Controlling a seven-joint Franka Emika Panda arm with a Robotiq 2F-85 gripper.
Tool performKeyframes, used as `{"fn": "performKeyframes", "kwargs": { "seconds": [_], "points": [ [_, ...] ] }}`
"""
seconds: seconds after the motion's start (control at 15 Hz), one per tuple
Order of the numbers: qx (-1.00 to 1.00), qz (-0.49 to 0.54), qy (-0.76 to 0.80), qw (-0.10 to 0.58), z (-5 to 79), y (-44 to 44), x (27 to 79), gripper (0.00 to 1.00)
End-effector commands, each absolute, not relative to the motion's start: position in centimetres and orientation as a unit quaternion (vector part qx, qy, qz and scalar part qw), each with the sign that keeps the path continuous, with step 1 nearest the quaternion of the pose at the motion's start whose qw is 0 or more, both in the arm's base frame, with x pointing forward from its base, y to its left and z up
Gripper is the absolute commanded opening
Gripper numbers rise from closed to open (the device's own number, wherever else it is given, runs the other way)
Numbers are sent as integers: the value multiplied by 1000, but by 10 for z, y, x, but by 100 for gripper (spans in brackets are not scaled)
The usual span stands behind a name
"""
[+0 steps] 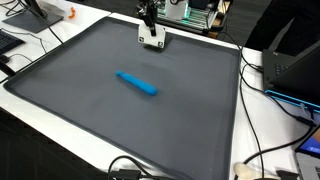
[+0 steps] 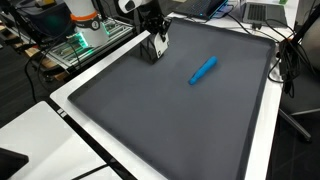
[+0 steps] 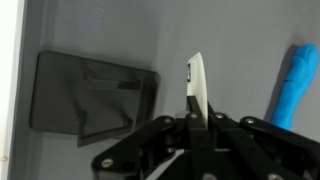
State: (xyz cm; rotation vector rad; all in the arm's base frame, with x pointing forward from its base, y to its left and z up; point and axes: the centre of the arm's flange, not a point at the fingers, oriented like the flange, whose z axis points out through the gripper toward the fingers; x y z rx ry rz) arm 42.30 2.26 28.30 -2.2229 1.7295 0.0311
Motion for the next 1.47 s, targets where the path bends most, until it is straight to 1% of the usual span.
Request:
{"fn": "performKeyframes", "kwargs": {
  "seconds": [0.0,0.4,0.6,1.0,1.4],
  "points": [
    [-826,14,544,146,320,40,449,1],
    [-909,37,403,98,365,78,511,1],
    [-937,56,336,78,374,101,542,1],
    [-976,90,196,37,359,147,592,1],
    [-991,110,60,-34,343,170,632,1]
  ]
}}
